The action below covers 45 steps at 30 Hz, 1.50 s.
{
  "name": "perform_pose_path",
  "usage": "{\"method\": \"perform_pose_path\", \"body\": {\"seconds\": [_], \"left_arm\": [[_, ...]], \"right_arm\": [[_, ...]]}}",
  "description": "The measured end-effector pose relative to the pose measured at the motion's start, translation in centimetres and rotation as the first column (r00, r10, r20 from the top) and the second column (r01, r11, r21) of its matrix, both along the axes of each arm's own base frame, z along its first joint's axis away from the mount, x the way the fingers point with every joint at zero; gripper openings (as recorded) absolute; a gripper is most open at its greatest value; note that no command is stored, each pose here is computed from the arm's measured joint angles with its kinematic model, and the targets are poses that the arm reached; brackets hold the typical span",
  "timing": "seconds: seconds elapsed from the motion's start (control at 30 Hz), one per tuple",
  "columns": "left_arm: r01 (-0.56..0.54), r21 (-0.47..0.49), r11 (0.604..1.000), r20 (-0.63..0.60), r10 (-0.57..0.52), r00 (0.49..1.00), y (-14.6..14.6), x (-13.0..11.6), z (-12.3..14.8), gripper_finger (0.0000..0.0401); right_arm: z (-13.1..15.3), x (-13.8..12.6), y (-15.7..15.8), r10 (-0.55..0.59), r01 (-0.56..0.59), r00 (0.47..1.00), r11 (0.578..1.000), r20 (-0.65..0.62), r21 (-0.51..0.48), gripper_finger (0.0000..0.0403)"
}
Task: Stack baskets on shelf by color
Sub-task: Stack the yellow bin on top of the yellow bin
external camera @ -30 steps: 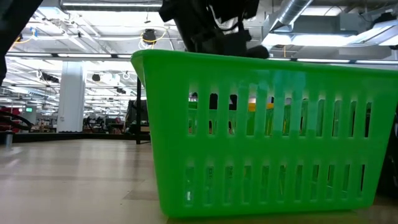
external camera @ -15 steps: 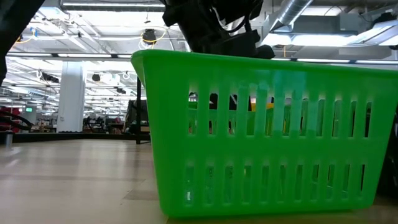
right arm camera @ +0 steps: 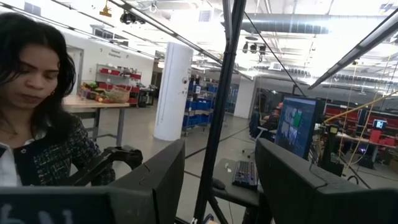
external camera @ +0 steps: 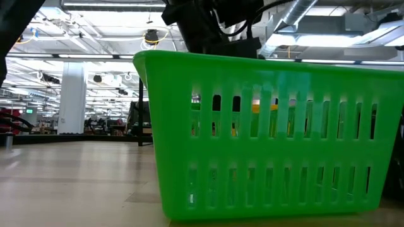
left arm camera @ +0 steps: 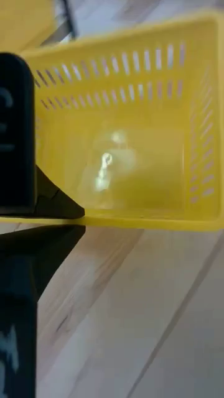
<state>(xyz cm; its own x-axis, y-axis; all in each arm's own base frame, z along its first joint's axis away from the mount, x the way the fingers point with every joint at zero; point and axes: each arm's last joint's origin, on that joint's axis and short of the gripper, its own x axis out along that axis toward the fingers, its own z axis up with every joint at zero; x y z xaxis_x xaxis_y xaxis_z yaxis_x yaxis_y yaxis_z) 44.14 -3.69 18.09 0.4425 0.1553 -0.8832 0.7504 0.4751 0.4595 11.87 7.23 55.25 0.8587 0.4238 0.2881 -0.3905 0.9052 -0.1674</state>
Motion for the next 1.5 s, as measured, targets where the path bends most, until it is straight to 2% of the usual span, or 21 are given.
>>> {"method": "perform_pose_path", "body": {"seconds": [0.07, 0.17, 0.3, 0.47, 0.67, 0.8, 0.97, 1.2, 1.3, 1.5], "left_arm": [[-0.07, -0.02, 0.997, -0.021, 0.07, 0.997, 0.0, -0.2, 0.3, 0.0], [-0.188, -0.074, 0.979, -0.017, 0.187, 0.982, 0.1, 0.1, 2.2, 0.0], [-0.298, -0.146, 0.943, 0.036, 0.306, 0.951, 0.5, 0.6, 6.2, 0.0], [-0.343, -0.21, 0.916, 0.064, 0.363, 0.93, 0.8, 0.0, 11.7, 0.0001], [-0.405, -0.184, 0.896, -0.011, 0.41, 0.912, 0.6, -2.0, 14.1, 0.0001], [-0.451, -0.126, 0.884, -0.054, 0.448, 0.892, 0.3, -2.9, 14.1, 0.0001], [-0.461, -0.164, 0.872, -0.079, 0.455, 0.887, 0.0, -2.7, 13.0, 0.0], [-0.499, -0.183, 0.847, -0.187, 0.468, 0.864, -0.5, -2.8, 8.5, 0.0], [-0.531, -0.152, 0.833, -0.243, 0.489, 0.837, -0.7, -3.3, 6.8, 0.0], [-0.566, -0.171, 0.806, -0.239, 0.524, 0.818, -1.0, -3.4, 6.8, 0.0]], "right_arm": [[0.0, 0.0, 0.0, 0.0, 0.0, 1.0, 1.0, 0.0, 0.0, 0.0216], [-0.3, 0.1, 0.0, -0.022, 0.021, 0.999, 1.0, -0.03, -0.016, 0.0216], [-1.3, 0.5, -0.5, -0.184, 0.18, 0.974, 0.983, -0.132, -0.047, 0.0213], [-2.2, 0.8, -1.1, -0.326, 0.326, 0.916, 0.944, -0.234, -0.04, 0.0202], [-2.4, 1.1, -1.5, -0.361, 0.358, 0.899, 0.932, -0.248, -0.061, 0.0188], [-2.5, 0.2, -2.4, -0.417, 0.412, 0.87, 0.908, -0.262, -0.077, 0.0178], [-2.5, -0.6, -3.1, -0.443, 0.441, 0.858, 0.895, -0.259, -0.071, 0.0172], [-2.5, -0.5, -3.0, -0.427, 0.431, 0.861, 0.901, -0.277, -0.047, 0.0172], [-2.6, -0.5, -3.0, -0.428, 0.431, 0.859, 0.901, -0.283, -0.055, 0.0172], [-2.7, -0.5, -3.0, -0.427, 0.429, 0.859, 0.902, -0.285, -0.058, 0.0169]]}}
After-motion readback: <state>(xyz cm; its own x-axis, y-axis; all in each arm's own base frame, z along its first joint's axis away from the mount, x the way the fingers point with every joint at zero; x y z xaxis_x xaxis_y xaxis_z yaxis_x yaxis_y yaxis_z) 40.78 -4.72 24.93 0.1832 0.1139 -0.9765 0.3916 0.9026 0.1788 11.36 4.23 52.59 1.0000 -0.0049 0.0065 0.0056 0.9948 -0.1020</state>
